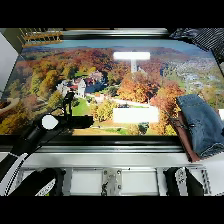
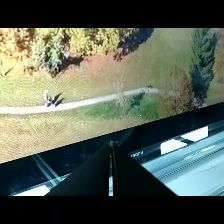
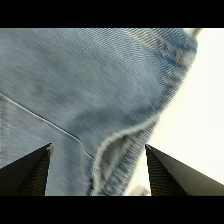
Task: Fold the clothes and pants, and hang the long-sleeved shirts on hangers.
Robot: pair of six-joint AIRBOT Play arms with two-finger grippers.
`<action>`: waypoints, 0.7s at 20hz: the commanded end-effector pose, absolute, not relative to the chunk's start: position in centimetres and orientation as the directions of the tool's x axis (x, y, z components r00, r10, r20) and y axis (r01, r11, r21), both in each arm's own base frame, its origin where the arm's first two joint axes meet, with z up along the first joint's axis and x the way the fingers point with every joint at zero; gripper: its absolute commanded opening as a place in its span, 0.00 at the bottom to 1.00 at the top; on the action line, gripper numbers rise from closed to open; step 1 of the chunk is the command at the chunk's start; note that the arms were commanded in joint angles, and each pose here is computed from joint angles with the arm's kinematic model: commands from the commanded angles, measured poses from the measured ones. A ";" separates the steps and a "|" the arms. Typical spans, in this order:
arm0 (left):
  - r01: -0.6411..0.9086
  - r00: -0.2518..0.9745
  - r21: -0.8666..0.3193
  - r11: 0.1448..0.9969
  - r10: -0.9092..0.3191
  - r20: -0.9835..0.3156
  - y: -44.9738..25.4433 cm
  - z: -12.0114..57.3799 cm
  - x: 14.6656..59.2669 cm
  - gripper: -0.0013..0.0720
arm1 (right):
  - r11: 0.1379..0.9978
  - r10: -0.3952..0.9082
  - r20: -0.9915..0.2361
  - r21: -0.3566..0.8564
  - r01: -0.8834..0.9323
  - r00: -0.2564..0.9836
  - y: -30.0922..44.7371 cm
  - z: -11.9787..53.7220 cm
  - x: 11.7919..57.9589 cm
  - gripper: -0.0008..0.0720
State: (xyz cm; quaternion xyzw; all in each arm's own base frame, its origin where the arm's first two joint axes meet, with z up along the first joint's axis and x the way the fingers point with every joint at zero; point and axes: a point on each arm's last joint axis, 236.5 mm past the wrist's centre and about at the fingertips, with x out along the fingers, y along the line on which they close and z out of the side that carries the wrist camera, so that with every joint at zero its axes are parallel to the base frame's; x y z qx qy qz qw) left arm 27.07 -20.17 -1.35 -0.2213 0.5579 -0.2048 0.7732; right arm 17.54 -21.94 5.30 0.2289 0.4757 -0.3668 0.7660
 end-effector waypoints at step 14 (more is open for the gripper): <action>0.065 0.298 -0.578 0.813 -0.569 -0.766 -20.3 -1.2 27.2 0.07 | 0.836 0.549 -0.615 0.411 -0.364 0.567 12.1 11.8 29.5 0.53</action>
